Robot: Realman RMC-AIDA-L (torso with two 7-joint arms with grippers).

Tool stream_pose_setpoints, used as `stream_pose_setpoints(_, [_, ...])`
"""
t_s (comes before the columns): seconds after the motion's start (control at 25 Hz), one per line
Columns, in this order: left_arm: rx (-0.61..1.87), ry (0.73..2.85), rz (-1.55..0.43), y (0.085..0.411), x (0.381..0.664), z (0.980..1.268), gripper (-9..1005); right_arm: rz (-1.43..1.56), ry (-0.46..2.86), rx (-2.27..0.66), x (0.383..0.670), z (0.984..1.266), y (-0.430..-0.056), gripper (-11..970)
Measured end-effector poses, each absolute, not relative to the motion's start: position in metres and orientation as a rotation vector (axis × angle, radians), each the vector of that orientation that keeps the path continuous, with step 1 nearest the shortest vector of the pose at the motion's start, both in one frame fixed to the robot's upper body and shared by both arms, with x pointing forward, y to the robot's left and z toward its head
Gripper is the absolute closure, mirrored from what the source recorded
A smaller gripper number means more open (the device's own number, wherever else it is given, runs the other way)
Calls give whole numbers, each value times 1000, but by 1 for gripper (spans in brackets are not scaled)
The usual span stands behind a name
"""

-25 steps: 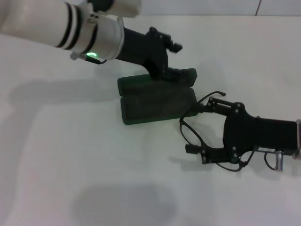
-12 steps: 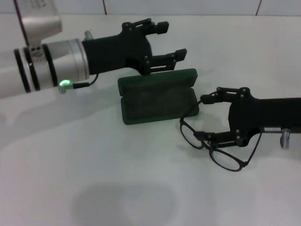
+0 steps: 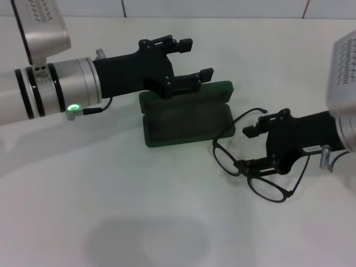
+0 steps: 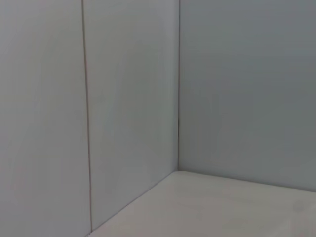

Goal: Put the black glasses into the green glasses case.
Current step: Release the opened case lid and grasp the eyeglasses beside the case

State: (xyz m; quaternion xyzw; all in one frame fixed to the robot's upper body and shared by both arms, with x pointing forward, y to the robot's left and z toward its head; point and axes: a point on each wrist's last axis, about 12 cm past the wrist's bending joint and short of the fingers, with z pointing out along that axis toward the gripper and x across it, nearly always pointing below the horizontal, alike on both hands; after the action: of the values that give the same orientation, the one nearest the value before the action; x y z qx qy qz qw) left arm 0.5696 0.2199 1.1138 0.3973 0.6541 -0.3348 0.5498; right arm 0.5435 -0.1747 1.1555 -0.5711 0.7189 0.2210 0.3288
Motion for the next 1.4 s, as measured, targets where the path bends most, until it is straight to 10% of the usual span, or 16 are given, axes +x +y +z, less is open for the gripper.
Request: stream_pose_setpoints(1.4, [1071, 1591, -762, 206, 577, 1111, 210, 485, 1980, -1571, 540, 1117, -147, 410])
